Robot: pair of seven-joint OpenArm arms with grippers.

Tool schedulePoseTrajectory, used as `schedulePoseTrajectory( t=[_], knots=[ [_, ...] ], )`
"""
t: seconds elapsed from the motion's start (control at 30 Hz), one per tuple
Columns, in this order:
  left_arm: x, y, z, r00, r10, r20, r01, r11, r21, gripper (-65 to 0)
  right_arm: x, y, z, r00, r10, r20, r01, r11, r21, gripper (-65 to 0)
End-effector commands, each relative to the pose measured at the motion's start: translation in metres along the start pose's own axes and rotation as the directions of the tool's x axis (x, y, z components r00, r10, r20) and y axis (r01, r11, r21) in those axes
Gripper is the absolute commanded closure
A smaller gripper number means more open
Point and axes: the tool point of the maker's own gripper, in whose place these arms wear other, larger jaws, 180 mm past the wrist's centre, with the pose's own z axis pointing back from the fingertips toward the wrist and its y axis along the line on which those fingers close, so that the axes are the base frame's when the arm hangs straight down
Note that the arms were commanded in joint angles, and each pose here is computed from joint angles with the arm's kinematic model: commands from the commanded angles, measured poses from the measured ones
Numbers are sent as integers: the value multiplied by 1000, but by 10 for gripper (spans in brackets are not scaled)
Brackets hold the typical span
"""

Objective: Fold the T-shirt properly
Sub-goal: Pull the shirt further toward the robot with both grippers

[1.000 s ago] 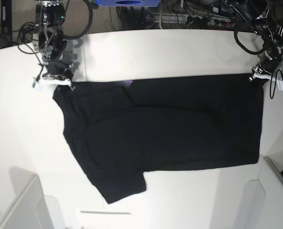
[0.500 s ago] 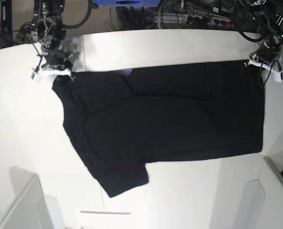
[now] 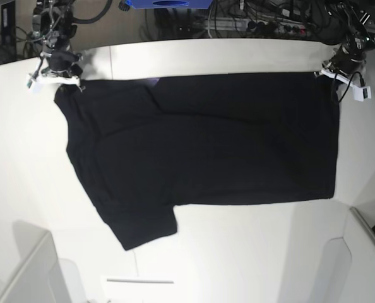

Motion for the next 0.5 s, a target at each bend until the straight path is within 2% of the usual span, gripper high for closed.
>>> schedulePoseTrajectory(
  t=[0.0,0.47],
  knots=[
    [10,2,8,999,-37,20,37,999,10,0,10,4,4,999,13,35,-13,1000,14,0],
    [-19,14,26,997,-58,-50,60,997,41,0,-7,-14,25,999,34,-7,-34,999,-21,0]
  ],
)
